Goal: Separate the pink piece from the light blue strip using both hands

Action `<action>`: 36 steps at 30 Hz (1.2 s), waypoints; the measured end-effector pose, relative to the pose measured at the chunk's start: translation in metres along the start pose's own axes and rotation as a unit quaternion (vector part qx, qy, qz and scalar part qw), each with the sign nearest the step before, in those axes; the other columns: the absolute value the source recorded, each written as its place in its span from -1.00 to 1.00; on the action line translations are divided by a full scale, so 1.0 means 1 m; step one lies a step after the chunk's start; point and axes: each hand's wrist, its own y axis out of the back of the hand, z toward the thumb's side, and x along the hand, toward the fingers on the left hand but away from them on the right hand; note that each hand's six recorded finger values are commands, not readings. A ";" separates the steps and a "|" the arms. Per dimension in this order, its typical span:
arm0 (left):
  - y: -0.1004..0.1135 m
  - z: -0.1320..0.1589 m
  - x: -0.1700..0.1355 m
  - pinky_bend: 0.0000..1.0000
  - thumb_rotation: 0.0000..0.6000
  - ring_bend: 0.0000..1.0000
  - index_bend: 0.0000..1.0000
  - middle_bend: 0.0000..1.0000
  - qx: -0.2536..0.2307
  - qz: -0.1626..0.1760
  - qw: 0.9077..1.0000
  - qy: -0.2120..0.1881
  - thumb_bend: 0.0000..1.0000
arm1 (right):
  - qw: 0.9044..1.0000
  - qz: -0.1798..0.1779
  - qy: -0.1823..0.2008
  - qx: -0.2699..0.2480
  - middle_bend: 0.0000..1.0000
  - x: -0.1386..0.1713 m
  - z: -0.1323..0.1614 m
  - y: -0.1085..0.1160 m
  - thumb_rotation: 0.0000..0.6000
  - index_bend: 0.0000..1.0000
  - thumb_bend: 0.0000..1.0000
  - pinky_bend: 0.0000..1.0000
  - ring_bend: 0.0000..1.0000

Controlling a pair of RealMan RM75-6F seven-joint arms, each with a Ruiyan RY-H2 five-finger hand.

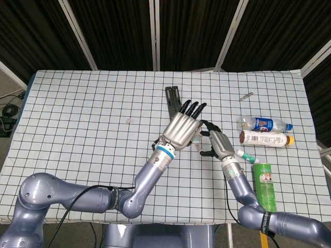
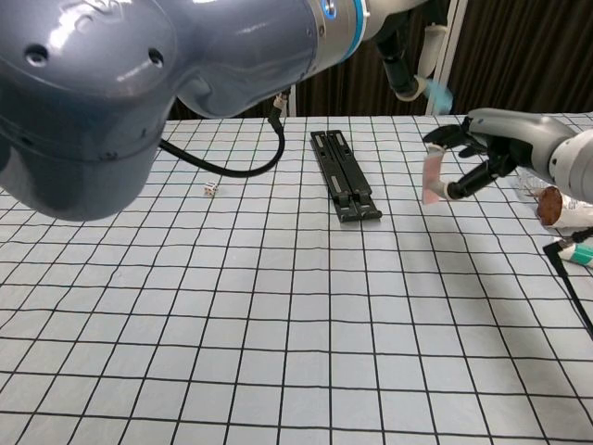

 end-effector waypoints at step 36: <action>-0.007 -0.201 -0.129 -1.00 1.00 -1.00 -1.00 -1.00 -0.006 -0.074 0.990 0.122 -1.00 | 0.978 -0.118 0.011 0.174 -1.00 0.037 -0.069 0.068 1.00 -1.00 -1.00 -1.00 -1.00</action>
